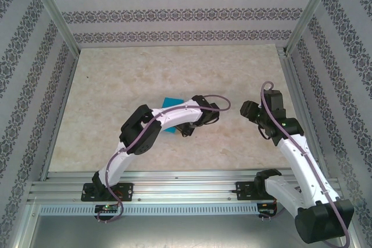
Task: Fold a paper plane with a square sheet of paper (fold left side to right side)
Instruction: Turn over the paper at the center of the table, then third fold the triangle at the center of the table.
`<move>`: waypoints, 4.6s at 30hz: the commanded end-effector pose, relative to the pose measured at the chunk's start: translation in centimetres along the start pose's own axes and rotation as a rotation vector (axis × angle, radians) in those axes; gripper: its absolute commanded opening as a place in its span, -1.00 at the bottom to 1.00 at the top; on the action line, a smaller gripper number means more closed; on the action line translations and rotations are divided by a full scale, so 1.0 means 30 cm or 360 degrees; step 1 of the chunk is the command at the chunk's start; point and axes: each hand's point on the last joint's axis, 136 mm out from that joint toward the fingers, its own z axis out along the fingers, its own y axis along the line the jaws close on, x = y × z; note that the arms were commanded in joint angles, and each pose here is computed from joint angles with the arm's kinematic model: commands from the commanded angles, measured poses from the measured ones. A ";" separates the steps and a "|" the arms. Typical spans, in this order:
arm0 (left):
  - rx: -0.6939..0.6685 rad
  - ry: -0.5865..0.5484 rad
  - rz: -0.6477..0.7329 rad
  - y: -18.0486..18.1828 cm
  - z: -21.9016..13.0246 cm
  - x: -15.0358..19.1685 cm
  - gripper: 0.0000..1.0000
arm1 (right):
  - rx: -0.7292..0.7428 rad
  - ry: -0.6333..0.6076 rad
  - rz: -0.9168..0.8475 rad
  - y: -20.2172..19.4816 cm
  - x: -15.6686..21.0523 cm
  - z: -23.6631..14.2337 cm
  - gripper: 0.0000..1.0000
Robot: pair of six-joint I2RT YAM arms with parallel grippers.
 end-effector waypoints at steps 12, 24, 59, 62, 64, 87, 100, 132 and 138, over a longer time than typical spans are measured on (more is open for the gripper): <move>0.1516 -0.0551 -0.0747 0.282 -0.239 -0.105 0.25 | -0.0669 0.0250 -0.0068 0.467 0.173 0.136 -0.02; 0.1804 -0.0505 -0.1213 0.435 0.010 0.006 0.47 | -0.0722 0.0456 -0.0305 0.900 0.342 0.482 -0.01; 0.2056 -0.0256 -0.1107 0.222 0.103 -0.078 0.23 | -0.0582 0.0707 -0.0280 0.730 0.468 0.721 -0.02; 0.2064 -0.0237 -0.1094 0.196 0.106 -0.090 0.21 | -0.0587 0.0710 -0.0275 0.731 0.468 0.721 -0.02; 0.2070 -0.0226 -0.1091 0.181 0.108 -0.098 0.17 | -0.0594 0.0710 -0.0275 0.733 0.468 0.719 -0.02; 0.1976 -0.0250 -0.1090 0.182 0.153 -0.221 -0.38 | -0.0601 0.0708 -0.0305 0.729 0.466 0.706 -0.03; 0.2003 -0.0171 -0.1105 0.157 0.157 -0.199 -1.00 | -0.0780 0.0465 -0.0509 0.781 0.314 0.462 0.13; 0.2041 -0.0079 -0.1117 0.153 0.105 -0.207 -1.00 | -0.0288 0.0243 -0.1718 0.876 0.732 0.392 0.11; 0.2033 -0.0074 -0.1113 0.150 0.111 -0.201 -1.00 | -0.0263 0.0221 -0.1714 0.873 0.718 0.391 -0.24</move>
